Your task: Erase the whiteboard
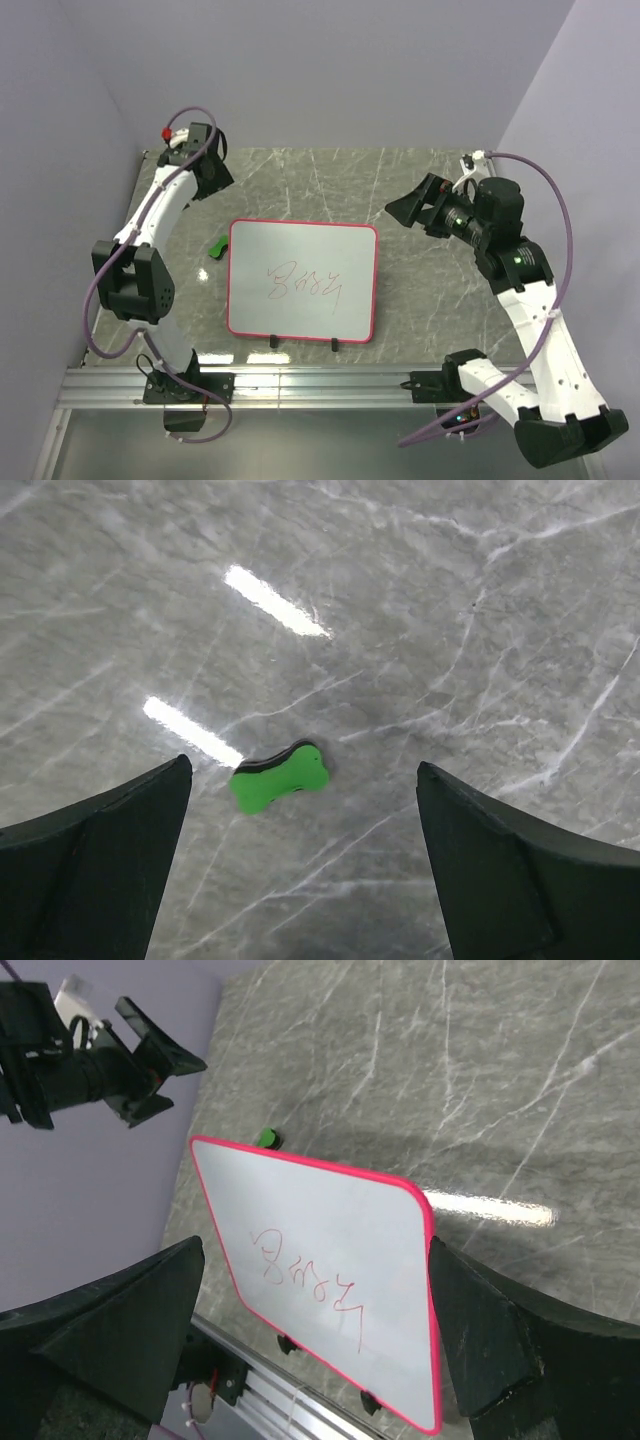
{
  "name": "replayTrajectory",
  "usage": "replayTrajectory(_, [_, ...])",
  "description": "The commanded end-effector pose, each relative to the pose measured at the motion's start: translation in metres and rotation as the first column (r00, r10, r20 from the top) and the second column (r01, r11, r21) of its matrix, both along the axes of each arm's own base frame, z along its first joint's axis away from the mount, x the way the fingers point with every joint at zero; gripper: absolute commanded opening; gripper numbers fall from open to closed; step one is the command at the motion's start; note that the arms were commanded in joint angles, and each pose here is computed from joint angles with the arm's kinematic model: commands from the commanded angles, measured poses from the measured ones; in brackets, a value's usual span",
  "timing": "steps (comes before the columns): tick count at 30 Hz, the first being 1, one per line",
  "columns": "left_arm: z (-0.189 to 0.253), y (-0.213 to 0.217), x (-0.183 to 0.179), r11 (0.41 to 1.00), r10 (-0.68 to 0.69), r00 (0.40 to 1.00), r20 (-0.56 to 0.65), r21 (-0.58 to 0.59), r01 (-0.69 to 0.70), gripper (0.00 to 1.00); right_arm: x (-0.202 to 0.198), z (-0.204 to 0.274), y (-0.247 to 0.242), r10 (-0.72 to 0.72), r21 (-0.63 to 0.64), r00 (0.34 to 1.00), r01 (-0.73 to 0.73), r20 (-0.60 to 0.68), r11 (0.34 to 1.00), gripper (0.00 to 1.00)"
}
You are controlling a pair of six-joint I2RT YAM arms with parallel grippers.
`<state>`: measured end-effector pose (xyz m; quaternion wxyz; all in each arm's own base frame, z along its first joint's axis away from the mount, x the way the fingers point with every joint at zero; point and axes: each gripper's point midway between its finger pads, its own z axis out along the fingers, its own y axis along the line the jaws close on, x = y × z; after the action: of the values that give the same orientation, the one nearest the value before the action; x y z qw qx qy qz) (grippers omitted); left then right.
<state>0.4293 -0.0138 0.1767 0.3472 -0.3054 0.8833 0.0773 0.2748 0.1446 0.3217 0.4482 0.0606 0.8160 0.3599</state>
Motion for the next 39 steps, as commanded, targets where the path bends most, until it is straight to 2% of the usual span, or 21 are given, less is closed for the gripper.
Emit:
replayTrajectory(1, [0.041,0.003,-0.004,0.999,-0.020,1.000,-0.010,0.048,0.021,0.99,-0.011,0.017,-0.001,-0.020,-0.007,0.998,0.021,0.056,1.000,1.00])
replayTrajectory(2, [0.065,0.007,-0.005,0.994,-0.014,1.000,-0.004,0.110,0.014,0.99,-0.011,0.016,-0.001,-0.022,-0.011,0.998,0.023,0.058,1.000,1.00])
replayTrajectory(5, [0.084,-0.016,0.008,0.953,-0.225,0.974,-0.012,0.204,0.223,0.99,-0.015,0.015,0.000,-0.032,-0.003,0.998,0.032,0.059,0.999,1.00])
replayTrajectory(6, [0.078,-0.012,0.002,0.944,-0.249,0.967,-0.047,0.213,0.253,1.00,-0.014,0.011,0.000,-0.035,0.002,0.997,0.035,0.064,0.999,1.00])
replayTrajectory(7, [0.066,-0.003,-0.004,0.961,-0.184,0.980,-0.072,0.196,0.195,0.99,-0.016,0.012,0.001,-0.029,0.005,0.997,0.029,0.076,1.000,1.00])
replayTrajectory(8, [0.048,0.002,-0.012,0.968,-0.183,0.974,-0.133,0.147,0.202,0.99,-0.015,0.011,0.002,-0.025,0.007,0.997,0.024,0.077,1.000,1.00])
replayTrajectory(9, [0.036,-0.001,-0.013,0.970,-0.244,0.962,-0.125,-0.015,0.244,1.00,-0.015,0.010,0.003,-0.020,0.007,0.997,0.020,0.076,1.000,1.00])
replayTrajectory(10, [0.009,-0.006,-0.025,0.952,-0.299,0.941,-0.156,-0.115,0.284,0.99,-0.016,0.011,0.005,-0.004,0.006,0.997,0.003,0.078,1.000,1.00])
replayTrajectory(12, [0.025,-0.005,-0.015,0.921,-0.341,0.940,0.016,-0.192,0.338,1.00,-0.019,0.016,0.008,0.029,0.000,0.994,-0.029,0.106,1.000,1.00])
replayTrajectory(13, [0.016,-0.012,-0.020,0.903,-0.363,0.931,0.037,-0.235,0.361,0.99,-0.025,0.019,0.012,0.065,0.002,0.991,-0.066,0.117,0.998,1.00])
replayTrajectory(15, [0.042,0.003,-0.009,0.902,-0.312,0.933,0.178,-0.253,0.349,1.00,-0.028,0.021,0.013,0.090,-0.017,0.987,-0.089,0.130,0.996,1.00])
replayTrajectory(16, [0.047,-0.001,-0.007,0.885,-0.317,0.922,0.222,-0.281,0.371,0.99,-0.031,0.022,0.013,0.101,-0.020,0.986,-0.100,0.135,0.995,1.00])
replayTrajectory(19, [0.055,0.019,0.002,0.925,-0.206,0.937,0.284,-0.256,0.281,0.99,-0.034,0.017,0.012,0.107,-0.037,0.986,-0.103,0.132,0.994,1.00])
replayTrajectory(20, [0.054,0.019,0.005,0.922,-0.215,0.929,0.301,-0.251,0.294,0.99,-0.034,0.012,0.011,0.109,-0.043,0.987,-0.104,0.121,0.994,1.00])
replayTrajectory(25, [0.006,0.001,0.005,0.869,-0.366,0.915,0.167,-0.289,0.401,0.97,-0.034,0.004,0.007,0.101,-0.083,0.989,-0.092,0.106,0.992,1.00])
replayTrajectory(27, [-0.002,-0.009,0.002,0.869,-0.428,0.892,0.142,-0.207,0.450,0.99,-0.036,0.003,0.008,0.118,-0.086,0.987,-0.109,0.105,0.990,1.00])
replayTrajectory(30, [-0.026,-0.003,-0.012,0.899,-0.411,0.909,0.071,-0.136,0.417,0.99,-0.036,0.000,0.012,0.138,-0.081,0.986,-0.131,0.093,0.988,1.00])
replayTrajectory(32, [-0.046,0.001,-0.020,0.908,-0.397,0.918,0.009,-0.145,0.394,0.97,-0.034,-0.002,0.012,0.135,-0.081,0.987,-0.128,0.085,0.988,1.00])
replayTrajectory(34, [-0.066,0.001,-0.025,0.897,-0.426,0.904,-0.048,-0.154,0.414,0.88,-0.033,-0.008,0.011,0.129,-0.091,0.989,-0.122,0.070,0.988,1.00])
replayTrajectory(36, [-0.077,-0.019,-0.030,0.867,-0.492,0.866,-0.091,-0.138,0.479,0.88,-0.031,-0.015,0.010,0.126,-0.098,0.991,-0.121,0.049,0.988,1.00])
replayTrajectory(39, [-0.092,-0.018,-0.036,0.872,-0.490,0.856,-0.166,-0.070,0.485,0.89,-0.030,-0.021,0.011,0.127,-0.095,0.992,-0.124,0.027,0.988,0.99])
